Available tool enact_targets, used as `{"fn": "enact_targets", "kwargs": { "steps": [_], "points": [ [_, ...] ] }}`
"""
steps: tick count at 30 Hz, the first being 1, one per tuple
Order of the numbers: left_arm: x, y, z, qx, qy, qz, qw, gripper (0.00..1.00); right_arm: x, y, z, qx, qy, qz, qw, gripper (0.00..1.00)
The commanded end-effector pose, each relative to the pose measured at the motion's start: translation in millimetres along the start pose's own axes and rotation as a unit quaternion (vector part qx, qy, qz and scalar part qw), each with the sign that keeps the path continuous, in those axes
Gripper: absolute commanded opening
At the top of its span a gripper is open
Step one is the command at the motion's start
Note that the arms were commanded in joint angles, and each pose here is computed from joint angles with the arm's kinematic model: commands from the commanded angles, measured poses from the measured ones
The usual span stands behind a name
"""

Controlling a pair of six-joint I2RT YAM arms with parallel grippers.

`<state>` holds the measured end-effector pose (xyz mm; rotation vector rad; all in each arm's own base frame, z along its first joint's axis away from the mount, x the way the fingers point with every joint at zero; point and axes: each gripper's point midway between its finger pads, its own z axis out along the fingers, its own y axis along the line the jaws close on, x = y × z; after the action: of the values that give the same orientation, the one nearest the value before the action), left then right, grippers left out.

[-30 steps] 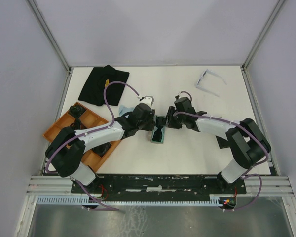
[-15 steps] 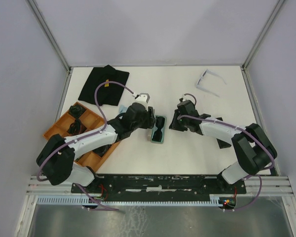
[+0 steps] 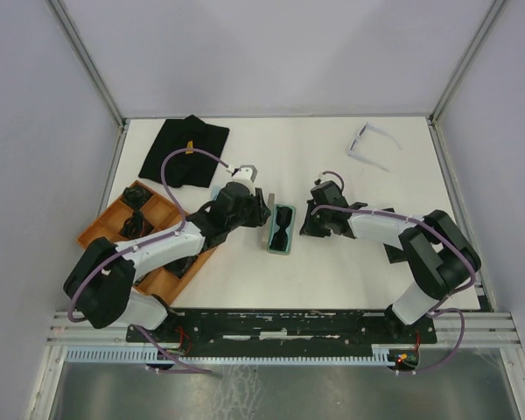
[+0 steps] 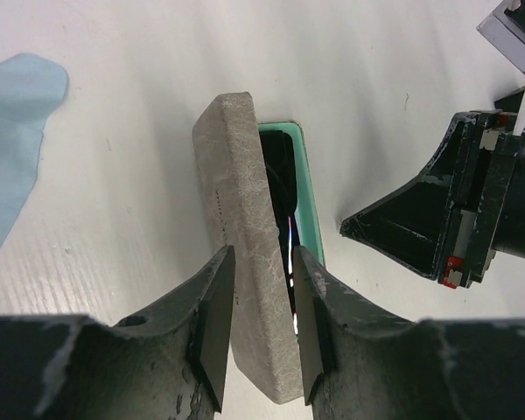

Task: Organize the sunglasses
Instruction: Place the sunglasses in the sunglasses case, then close the sunglasses case at the center of the board.

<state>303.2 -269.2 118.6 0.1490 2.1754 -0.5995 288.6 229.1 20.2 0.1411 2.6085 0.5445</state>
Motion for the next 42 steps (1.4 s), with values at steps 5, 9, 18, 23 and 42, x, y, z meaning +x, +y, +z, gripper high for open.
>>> {"fn": "enact_targets", "kwargs": {
  "steps": [5,9,18,23,42],
  "points": [
    [-3,-7,11,0.025,-0.005,-0.023,0.999,0.37,-20,20,2,-0.032,-0.025,0.001,0.999,0.17],
    [0,-5,13,0.021,-0.003,-0.022,1.000,0.34,-20,23,4,-0.036,-0.022,0.003,0.999,0.15],
    [12,-8,20,0.038,0.016,-0.018,0.999,0.29,-20,27,8,-0.044,-0.017,0.005,0.999,0.14],
    [15,-11,21,0.050,0.021,-0.018,0.998,0.22,-21,30,15,-0.048,-0.013,0.006,0.999,0.13],
    [45,-24,31,0.057,0.066,0.015,0.996,0.20,-25,40,21,-0.065,-0.008,0.005,0.998,0.12]
  ]
}}
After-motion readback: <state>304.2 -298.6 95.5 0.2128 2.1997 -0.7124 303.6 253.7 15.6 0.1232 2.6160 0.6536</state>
